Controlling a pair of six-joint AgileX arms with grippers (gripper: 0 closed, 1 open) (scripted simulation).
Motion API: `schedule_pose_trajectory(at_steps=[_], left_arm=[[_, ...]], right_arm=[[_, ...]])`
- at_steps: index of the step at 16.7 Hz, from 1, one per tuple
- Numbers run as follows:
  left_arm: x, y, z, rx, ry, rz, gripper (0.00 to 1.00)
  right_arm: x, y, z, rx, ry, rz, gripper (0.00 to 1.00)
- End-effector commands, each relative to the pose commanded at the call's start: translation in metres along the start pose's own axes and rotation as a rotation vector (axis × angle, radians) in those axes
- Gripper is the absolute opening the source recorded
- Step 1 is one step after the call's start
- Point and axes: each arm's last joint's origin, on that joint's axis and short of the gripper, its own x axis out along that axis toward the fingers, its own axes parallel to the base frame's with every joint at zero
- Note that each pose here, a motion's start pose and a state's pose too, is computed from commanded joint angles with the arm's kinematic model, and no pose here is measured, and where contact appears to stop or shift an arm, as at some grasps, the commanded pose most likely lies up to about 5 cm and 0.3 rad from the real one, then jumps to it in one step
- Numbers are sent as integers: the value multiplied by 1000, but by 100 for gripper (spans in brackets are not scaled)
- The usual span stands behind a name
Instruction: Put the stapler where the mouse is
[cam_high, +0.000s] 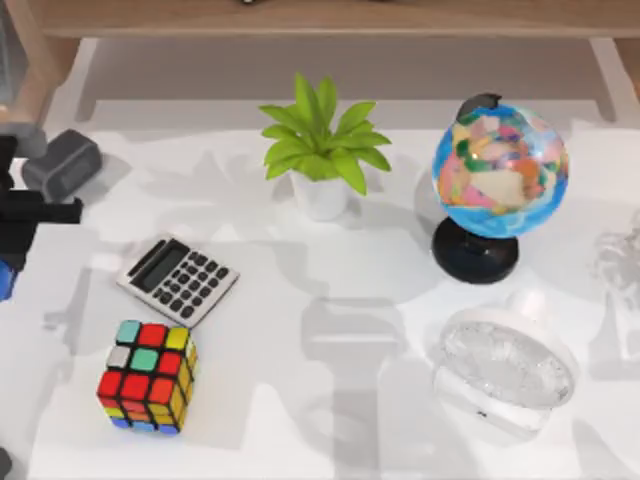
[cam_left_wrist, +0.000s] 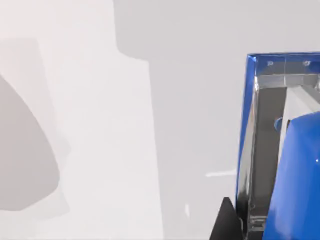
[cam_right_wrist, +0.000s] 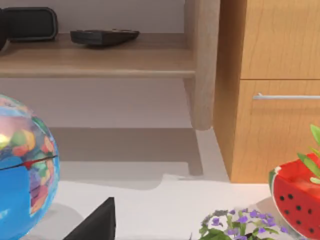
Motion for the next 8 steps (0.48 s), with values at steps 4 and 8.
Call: schedule_pose_trajectory(at_steps=[4,8], left_arm=[[15,23,-5,-3,48,4,0],[13,22,-5,2,43,7,0]], right_arm=[[0,0,0,0,0,0,100],[0,0,0,0,0,0,100]])
